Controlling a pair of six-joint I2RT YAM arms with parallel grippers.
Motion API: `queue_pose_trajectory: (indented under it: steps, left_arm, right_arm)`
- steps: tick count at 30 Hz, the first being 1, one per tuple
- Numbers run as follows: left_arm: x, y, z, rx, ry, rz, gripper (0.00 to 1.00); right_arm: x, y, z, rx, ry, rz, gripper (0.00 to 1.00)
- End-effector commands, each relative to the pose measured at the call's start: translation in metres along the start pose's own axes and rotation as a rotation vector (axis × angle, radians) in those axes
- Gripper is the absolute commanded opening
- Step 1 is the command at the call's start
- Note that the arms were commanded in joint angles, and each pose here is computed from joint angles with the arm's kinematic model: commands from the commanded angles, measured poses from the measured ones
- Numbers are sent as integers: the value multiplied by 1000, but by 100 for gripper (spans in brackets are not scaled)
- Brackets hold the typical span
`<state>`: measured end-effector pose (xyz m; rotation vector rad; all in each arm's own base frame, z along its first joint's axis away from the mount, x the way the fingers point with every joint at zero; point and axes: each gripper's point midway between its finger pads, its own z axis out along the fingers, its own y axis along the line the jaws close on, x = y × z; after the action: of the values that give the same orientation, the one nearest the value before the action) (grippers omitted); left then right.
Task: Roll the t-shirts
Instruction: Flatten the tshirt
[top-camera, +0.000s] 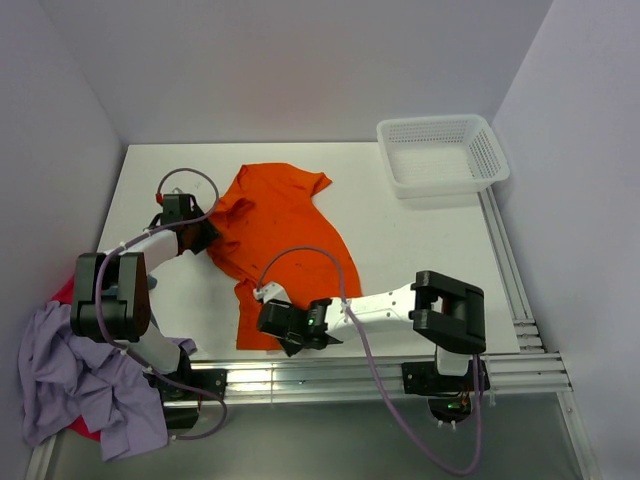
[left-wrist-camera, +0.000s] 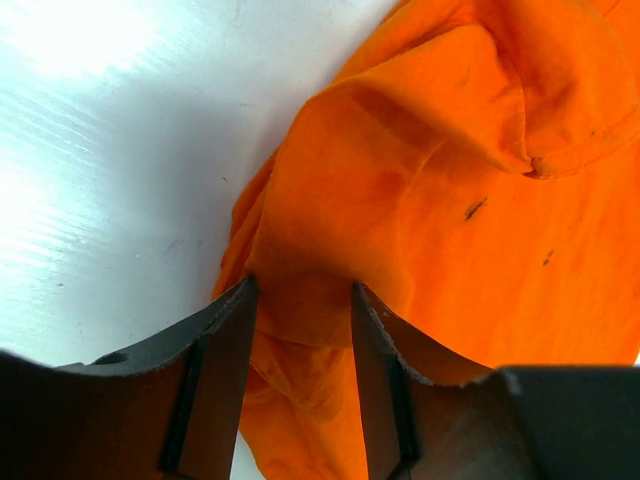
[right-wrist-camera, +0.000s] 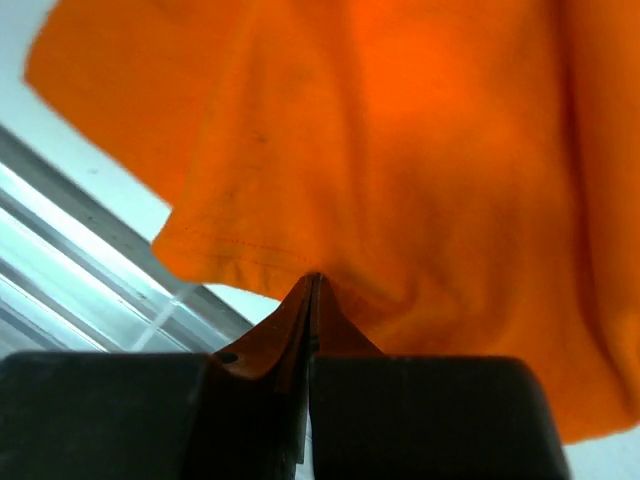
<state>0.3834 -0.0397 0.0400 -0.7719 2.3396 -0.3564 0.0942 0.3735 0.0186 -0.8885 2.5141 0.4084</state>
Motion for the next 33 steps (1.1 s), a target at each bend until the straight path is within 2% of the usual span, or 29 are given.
queue_pose_trajectory:
  steps: [1, 4, 5, 6, 8, 10, 12, 13, 16, 18, 22, 27, 28, 30, 33]
  left_arm:
    - [-25, -11, -12, 13, -78, 27, 47]
    - [-26, -12, -14, 21, -88, 24, 47]
    - [-27, -13, -16, 29, -93, 23, 48]
    - [-24, -13, -18, 32, -91, 23, 48]
    - [-22, -15, -20, 37, -91, 27, 49]
    - [-22, -19, -24, 50, -97, 27, 50]
    - [-22, -22, -30, 63, -103, 25, 52]
    - [-24, -23, -33, 65, -111, 25, 52]
    - [-28, -26, -41, 76, -132, 17, 55]
    - [-29, -28, -45, 86, -138, 13, 59]
    - [-31, -32, -55, 113, -165, 2, 73]
    - [-36, -35, -71, 142, -207, -12, 75]
    - [-41, -31, -73, 120, -234, -22, 75]
    - [-50, -23, -80, 82, -286, -60, 74]
    - [-58, -10, -88, 32, -340, -109, 74]
  right_arm:
    - [-3, -36, -17, 98, -56, 67, 0]
    - [-4, -85, -35, 181, -108, 200, 0]
    - [9, -104, -38, 218, -99, 229, 0]
    - [-1, -113, -53, 199, -158, 284, 0]
    - [4, -143, -60, 216, -187, 368, 0]
    - [-3, -165, -77, 222, -253, 447, 0]
    - [-15, -162, -88, 152, -297, 417, 0]
    - [-18, -151, -89, 89, -287, 401, 26]
    - [-36, -126, -87, 1, -290, 344, 54]
    - [-31, -110, -75, 44, -242, 274, 57]
    - [-46, -50, -63, -5, -203, 150, 57]
    - [-41, 15, -40, -31, -128, 14, 53]
    - [-52, 31, -43, -56, -147, 7, 50]
    - [-45, 39, -29, -23, -102, -7, 46]
    - [-46, 56, -16, -16, -78, -21, 47]
